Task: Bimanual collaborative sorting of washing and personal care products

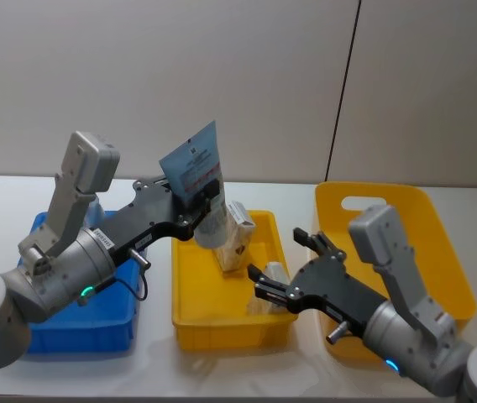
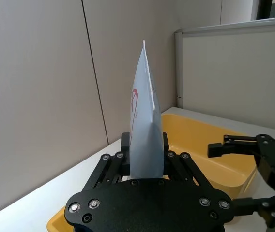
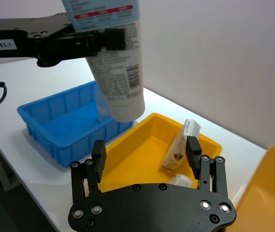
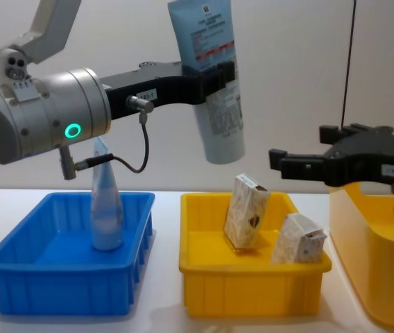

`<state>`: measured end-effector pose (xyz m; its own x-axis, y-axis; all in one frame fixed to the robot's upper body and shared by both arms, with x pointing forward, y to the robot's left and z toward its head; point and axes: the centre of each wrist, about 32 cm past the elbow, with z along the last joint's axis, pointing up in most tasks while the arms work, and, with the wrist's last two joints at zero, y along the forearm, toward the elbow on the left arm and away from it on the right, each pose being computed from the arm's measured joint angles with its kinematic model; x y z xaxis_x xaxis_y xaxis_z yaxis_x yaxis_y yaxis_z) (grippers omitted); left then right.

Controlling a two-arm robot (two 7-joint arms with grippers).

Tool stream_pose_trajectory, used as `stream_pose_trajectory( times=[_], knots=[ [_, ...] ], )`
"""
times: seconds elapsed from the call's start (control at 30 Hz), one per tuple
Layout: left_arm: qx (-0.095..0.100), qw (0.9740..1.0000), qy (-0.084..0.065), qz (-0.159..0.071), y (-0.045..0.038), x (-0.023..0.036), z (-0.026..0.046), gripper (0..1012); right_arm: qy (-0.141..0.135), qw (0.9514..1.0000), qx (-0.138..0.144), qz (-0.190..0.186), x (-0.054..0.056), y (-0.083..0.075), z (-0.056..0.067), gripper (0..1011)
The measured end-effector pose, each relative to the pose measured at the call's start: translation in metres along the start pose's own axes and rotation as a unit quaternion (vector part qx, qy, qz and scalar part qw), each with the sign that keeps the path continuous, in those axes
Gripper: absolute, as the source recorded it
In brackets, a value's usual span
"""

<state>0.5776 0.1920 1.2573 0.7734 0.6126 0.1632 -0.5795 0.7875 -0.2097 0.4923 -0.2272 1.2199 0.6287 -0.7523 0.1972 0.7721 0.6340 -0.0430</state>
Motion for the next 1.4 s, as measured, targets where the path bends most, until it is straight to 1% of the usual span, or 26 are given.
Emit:
stream_pose_trajectory(
  times=[0.27, 0.47, 0.57, 0.8, 0.87, 1.4],
  knots=[
    [0.000, 1.0000, 0.000, 0.000, -0.0003, -0.0001, -0.0001, 276, -0.024, 0.9991, -0.009, 0.033, 0.009, 0.020, 0.007, 1004],
    [0.000, 1.0000, 0.000, -0.001, -0.0006, -0.0003, 0.0000, 276, -0.037, 0.9980, -0.014, 0.050, 0.013, 0.032, 0.011, 1004],
    [0.000, 1.0000, 0.000, -0.001, -0.0008, -0.0003, 0.0001, 276, -0.046, 0.9969, -0.018, 0.061, 0.015, 0.042, 0.014, 1004],
    [0.000, 1.0000, 0.000, -0.001, -0.0008, -0.0001, 0.0003, 276, -0.061, 0.9951, -0.024, 0.074, 0.017, 0.056, 0.018, 1004],
    [-0.001, 1.0000, 0.000, -0.001, -0.0008, -0.0002, 0.0003, 276, -0.068, 0.9944, -0.026, 0.078, 0.017, 0.063, 0.021, 1004],
    [-0.001, 1.0000, 0.000, -0.001, -0.0008, -0.0002, 0.0003, 276, -0.091, 0.9920, -0.029, 0.083, 0.019, 0.091, 0.029, 1004]
  ],
)
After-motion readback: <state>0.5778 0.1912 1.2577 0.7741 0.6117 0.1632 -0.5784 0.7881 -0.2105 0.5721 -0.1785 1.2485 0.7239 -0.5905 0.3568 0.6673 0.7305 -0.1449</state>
